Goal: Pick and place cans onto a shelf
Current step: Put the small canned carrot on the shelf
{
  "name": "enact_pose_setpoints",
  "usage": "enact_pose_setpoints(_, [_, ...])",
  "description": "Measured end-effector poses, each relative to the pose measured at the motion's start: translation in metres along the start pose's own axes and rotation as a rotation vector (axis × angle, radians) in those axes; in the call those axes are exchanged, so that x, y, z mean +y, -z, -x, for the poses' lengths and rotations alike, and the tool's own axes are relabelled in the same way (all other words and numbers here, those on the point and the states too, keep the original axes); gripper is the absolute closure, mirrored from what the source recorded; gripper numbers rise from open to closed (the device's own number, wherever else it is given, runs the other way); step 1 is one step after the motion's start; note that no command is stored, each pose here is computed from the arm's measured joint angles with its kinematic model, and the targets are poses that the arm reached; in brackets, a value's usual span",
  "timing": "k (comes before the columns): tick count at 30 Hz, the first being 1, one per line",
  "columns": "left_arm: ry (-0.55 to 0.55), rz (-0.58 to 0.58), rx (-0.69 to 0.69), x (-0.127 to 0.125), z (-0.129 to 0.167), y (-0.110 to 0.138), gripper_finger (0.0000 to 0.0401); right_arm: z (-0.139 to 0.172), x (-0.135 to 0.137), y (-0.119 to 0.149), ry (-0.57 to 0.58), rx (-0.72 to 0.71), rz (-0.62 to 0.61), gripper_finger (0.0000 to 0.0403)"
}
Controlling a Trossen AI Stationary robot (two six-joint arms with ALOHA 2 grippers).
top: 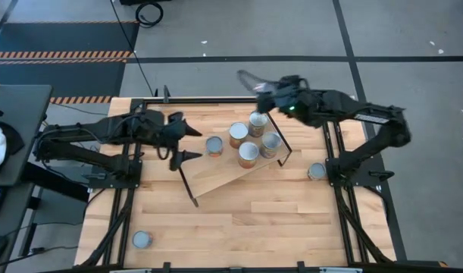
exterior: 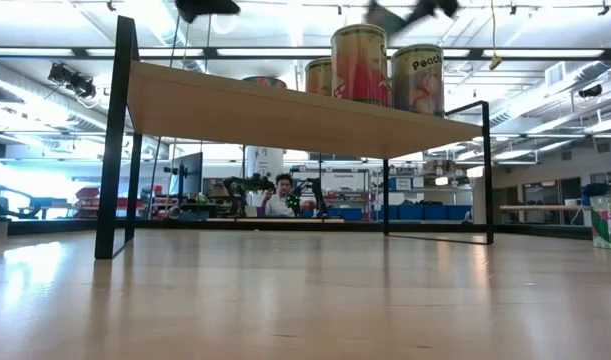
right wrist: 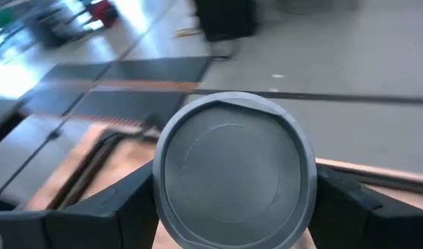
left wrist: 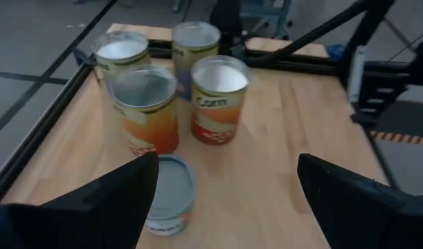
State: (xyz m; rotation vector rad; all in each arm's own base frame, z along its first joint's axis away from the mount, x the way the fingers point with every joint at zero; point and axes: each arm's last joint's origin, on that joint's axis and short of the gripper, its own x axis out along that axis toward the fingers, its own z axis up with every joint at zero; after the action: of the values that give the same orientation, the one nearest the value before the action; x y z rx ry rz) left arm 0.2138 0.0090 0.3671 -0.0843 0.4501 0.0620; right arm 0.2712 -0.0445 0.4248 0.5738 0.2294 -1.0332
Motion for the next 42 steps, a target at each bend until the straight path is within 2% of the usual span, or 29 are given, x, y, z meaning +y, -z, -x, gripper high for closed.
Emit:
enact_pose_setpoints(5, [0.03, 0.054, -0.038, -0.005, 0.02, -0.001, 0.0049, 0.01, 0.066, 0.01, -0.19, 0.056, 0.229, 0.0112])
enact_pose_setpoints(10, [0.024, 0.085, -0.009, -0.004, 0.029, 0.004, 0.0049, 0.015, 0.11, 0.027, -0.404, 0.148, 0.457, 0.0112])
enact_pose_setpoints(17, [0.03, 0.09, 0.0, -0.004, 0.031, 0.005, 0.0049, 0.012, 0.133, 0.07, -0.716, 0.342, 0.806, 0.0112])
enact_pose_setpoints(20, [0.048, 0.093, 0.004, -0.005, 0.03, 0.005, 0.0049, 0.009, 0.137, 0.084, -0.799, 0.398, 0.917, 0.0112])
enact_pose_setpoints(29, [0.038, 0.178, 0.012, -0.004, 0.03, 0.006, 0.0049, -0.004, 0.133, 0.105, -0.883, 0.521, 1.144, 0.0113])
enact_pose_setpoints(33, [0.019, 0.235, -0.001, -0.004, 0.03, 0.005, 0.0049, -0.021, 0.139, 0.124, -0.892, 0.546, 1.239, 0.0113])
enact_pose_setpoints(37, [0.0, 0.28, -0.004, -0.003, 0.03, 0.005, 0.0049, -0.038, 0.14, 0.139, -0.869, 0.586, 1.279, 0.0113])
enact_pose_setpoints(42, [0.0, 0.295, -0.003, -0.003, 0.03, 0.005, 0.0049, -0.044, 0.135, 0.138, -0.828, 0.615, 1.3, 0.0113])
